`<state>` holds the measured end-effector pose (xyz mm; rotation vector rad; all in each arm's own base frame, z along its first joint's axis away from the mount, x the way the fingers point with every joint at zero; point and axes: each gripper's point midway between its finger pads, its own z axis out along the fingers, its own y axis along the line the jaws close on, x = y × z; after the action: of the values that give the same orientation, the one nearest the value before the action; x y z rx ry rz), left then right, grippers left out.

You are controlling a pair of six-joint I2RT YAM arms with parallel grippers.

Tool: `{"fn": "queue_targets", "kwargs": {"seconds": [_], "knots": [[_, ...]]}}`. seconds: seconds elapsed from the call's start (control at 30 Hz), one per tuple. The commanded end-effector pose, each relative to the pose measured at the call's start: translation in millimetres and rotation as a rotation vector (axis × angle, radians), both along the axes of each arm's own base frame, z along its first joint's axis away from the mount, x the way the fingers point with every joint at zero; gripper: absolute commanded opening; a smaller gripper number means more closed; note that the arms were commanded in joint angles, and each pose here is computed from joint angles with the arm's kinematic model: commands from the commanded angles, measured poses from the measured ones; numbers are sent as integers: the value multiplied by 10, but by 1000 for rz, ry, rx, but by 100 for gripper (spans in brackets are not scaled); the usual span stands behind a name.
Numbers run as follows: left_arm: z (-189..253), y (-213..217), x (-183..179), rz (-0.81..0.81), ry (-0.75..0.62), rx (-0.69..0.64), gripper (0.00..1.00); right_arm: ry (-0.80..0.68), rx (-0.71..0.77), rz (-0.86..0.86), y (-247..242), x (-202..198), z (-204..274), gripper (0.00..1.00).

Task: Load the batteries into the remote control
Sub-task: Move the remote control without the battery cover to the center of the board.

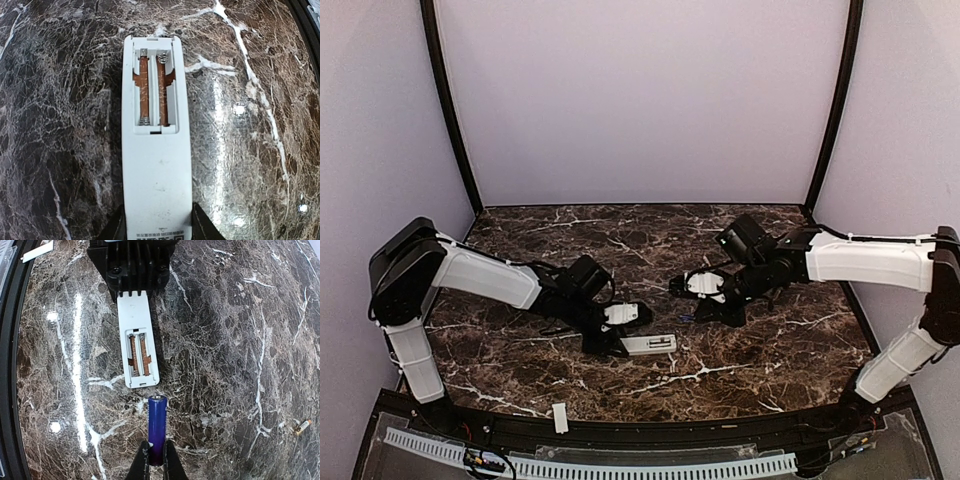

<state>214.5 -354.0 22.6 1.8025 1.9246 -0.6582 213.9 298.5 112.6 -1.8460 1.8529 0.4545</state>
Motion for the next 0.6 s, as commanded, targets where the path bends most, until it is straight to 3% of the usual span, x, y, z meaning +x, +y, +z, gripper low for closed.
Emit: {"fn": "queue_targets", "kwargs": {"seconds": [0.0, 0.1, 0.2, 0.33, 0.57], "knots": [[85, 6, -250, -54, -61, 39, 3, -29, -4, -8, -64, -37, 33, 0], [84, 68, -181, -49, -260, 78, 0, -49, 4, -13, -82, -31, 68, 0], [318, 15, -99, -36, -385, 7, 0, -60, 13, -6, -89, -42, 82, 0], [407, 14, -149, -72, -433, -10, 0, -58, 9, -10, -86, -32, 66, 0], [319, -6, -325, -129, -393, 21, 0, -58, 13, -8, -97, -51, 76, 0]]}}
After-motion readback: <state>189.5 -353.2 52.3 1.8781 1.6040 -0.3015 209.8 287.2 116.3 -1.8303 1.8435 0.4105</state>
